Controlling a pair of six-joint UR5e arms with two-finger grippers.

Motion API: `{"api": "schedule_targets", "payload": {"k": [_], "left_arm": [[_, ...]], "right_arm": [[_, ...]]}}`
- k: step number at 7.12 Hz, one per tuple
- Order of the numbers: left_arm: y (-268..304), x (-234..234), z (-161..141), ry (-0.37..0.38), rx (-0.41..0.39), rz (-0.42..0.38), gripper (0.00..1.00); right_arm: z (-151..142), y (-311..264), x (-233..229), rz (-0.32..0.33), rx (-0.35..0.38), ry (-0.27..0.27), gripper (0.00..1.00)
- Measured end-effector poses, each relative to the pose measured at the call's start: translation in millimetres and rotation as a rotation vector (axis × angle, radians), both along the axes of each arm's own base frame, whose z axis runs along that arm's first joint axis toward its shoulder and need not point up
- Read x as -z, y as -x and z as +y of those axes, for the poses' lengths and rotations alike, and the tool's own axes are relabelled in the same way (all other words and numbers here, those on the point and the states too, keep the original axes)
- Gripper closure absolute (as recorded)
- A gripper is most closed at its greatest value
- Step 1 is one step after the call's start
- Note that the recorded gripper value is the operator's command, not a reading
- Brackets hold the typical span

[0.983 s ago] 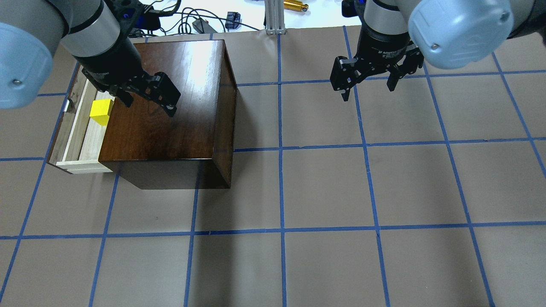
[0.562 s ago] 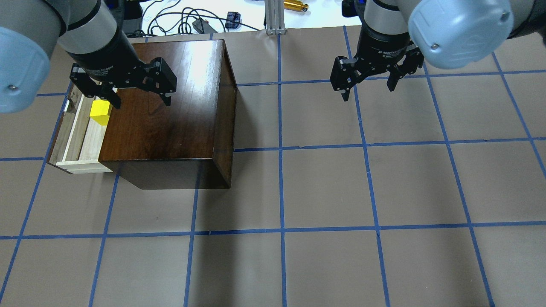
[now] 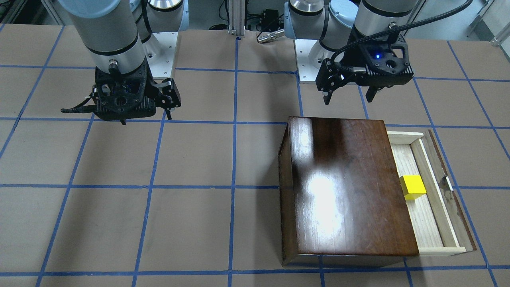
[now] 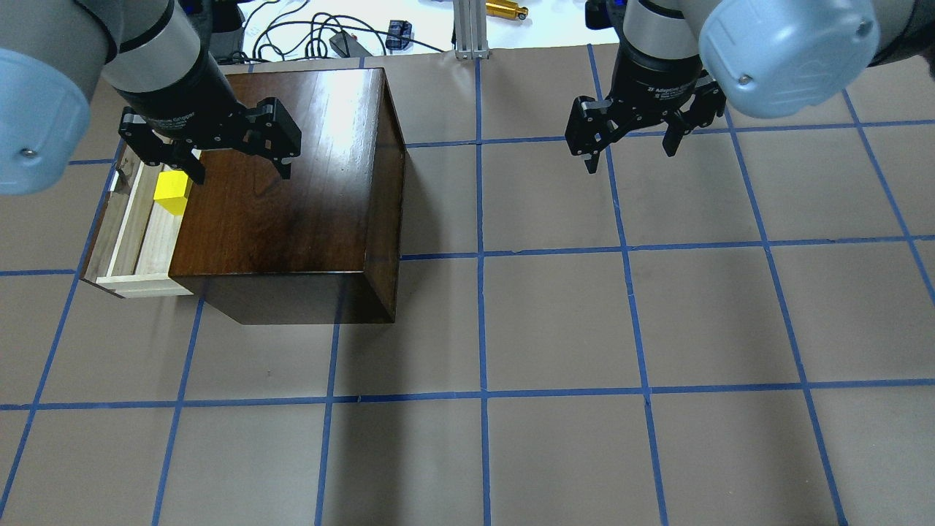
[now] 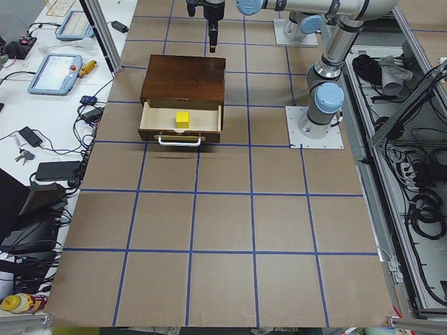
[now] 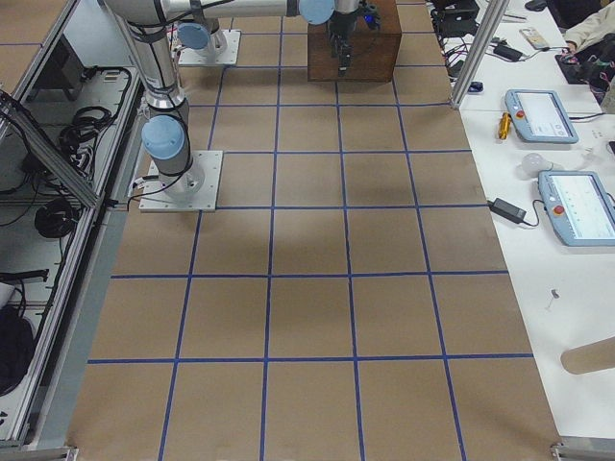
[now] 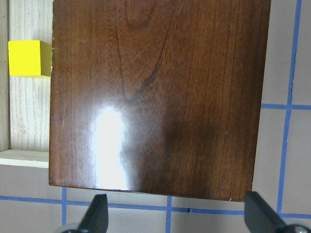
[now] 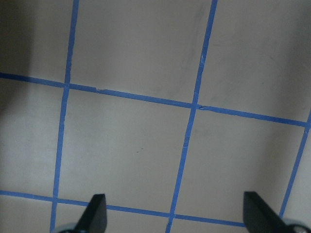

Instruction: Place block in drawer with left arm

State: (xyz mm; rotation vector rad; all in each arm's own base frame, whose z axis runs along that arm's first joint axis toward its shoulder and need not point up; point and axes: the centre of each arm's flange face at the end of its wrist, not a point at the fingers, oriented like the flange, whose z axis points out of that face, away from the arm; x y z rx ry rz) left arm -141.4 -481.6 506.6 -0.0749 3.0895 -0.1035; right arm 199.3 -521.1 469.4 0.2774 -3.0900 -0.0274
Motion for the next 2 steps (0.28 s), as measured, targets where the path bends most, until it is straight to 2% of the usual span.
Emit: {"api": "schedule_targets", "payload": {"k": [2], "left_arm": [[0.0,-0.9,0.6,0.002,0.002,0.001,0.00]], "right_arm": [[0.0,0.0,0.0,0.000,0.000,0.000,0.00]]}}
